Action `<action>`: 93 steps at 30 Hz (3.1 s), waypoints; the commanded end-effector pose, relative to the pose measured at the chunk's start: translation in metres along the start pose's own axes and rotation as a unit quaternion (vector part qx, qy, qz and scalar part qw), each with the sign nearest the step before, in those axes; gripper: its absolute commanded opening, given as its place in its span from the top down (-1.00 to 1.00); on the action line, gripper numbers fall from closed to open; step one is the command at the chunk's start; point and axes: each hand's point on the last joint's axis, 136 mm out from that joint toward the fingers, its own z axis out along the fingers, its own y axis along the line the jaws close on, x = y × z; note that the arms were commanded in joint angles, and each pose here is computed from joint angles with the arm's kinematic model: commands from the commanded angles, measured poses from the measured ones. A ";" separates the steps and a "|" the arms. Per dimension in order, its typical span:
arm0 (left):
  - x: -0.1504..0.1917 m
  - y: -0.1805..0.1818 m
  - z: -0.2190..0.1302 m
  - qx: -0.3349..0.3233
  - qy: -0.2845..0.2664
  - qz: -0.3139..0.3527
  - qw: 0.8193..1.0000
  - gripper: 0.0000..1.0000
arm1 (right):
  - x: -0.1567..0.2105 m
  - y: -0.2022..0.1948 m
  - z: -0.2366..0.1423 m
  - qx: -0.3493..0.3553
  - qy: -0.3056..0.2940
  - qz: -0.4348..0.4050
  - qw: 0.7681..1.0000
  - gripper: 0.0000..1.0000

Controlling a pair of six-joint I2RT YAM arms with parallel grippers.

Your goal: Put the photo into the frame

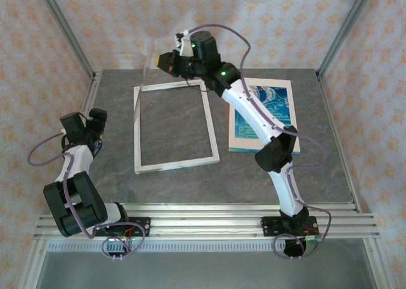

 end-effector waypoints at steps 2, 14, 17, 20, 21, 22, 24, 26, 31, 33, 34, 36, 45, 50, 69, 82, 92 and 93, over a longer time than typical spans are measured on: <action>-0.008 -0.017 -0.004 0.031 0.000 0.012 0.999 -1.00 | 0.014 0.029 0.018 -0.062 -0.002 0.001 0.998 1.00; 0.021 -0.023 0.008 0.030 0.045 0.062 0.997 -0.99 | 0.085 -0.046 0.016 -0.009 0.025 0.066 0.997 1.00; 0.037 -0.031 0.012 0.031 0.061 0.086 0.994 -0.99 | 0.108 -0.070 0.006 0.013 0.031 0.091 0.995 1.00; 0.050 -0.036 0.014 0.031 0.071 0.102 0.992 -0.99 | 0.127 -0.095 -0.005 0.043 0.028 0.113 0.992 1.00; 0.054 -0.037 0.015 0.031 0.073 0.106 0.991 -0.99 | 0.131 -0.104 -0.009 0.058 0.022 0.119 0.991 1.00; 0.057 -0.037 0.015 0.028 0.076 0.109 0.991 -0.99 | 0.133 -0.113 -0.013 0.072 0.011 0.122 0.990 1.00; 0.065 -0.039 0.016 0.027 0.085 0.116 0.989 -0.99 | 0.135 -0.132 -0.023 0.101 -0.021 0.125 0.987 1.00; 0.073 -0.039 0.017 0.024 0.092 0.124 0.988 -0.99 | 0.136 -0.148 -0.032 0.126 -0.050 0.124 0.983 1.00; 0.100 -0.034 0.025 0.013 0.123 0.145 0.982 -0.99 | 0.155 -0.174 -0.036 0.155 -0.045 0.134 0.978 1.00; 0.109 -0.028 0.031 0.006 0.131 0.148 0.980 -0.99 | 0.164 -0.184 -0.036 0.160 -0.038 0.144 0.976 1.00; 0.115 -0.025 0.035 0.003 0.136 0.149 0.979 -0.99 | 0.169 -0.189 -0.036 0.164 -0.035 0.147 0.975 1.00; 0.125 -0.019 0.043 -0.005 0.146 0.151 0.978 -0.99 | 0.177 -0.198 -0.038 0.171 -0.033 0.153 0.973 1.00; 0.143 0.011 0.069 -0.046 0.170 0.164 0.971 -0.99 | 0.195 -0.215 -0.038 0.163 0.009 0.144 0.976 0.71; 0.149 0.021 0.077 -0.056 0.187 0.174 0.965 -0.99 | 0.188 -0.227 -0.020 0.085 0.060 0.184 0.977 -0.07; 0.153 0.019 0.082 -0.059 0.207 0.198 0.956 -0.99 | 0.148 -0.304 0.012 0.149 0.151 0.096 0.972 -0.34; 0.159 0.030 0.087 -0.073 0.227 0.202 0.950 -0.99 | 0.131 -0.340 0.036 0.177 0.164 0.089 0.967 -0.34; 0.159 0.029 0.088 -0.075 0.229 0.205 0.949 -0.99 | 0.142 -0.333 0.052 0.123 0.175 0.127 0.969 -0.23; 0.159 0.030 0.089 -0.077 0.230 0.205 0.948 -0.99 | 0.141 -0.330 0.054 0.115 0.174 0.131 0.969 -0.22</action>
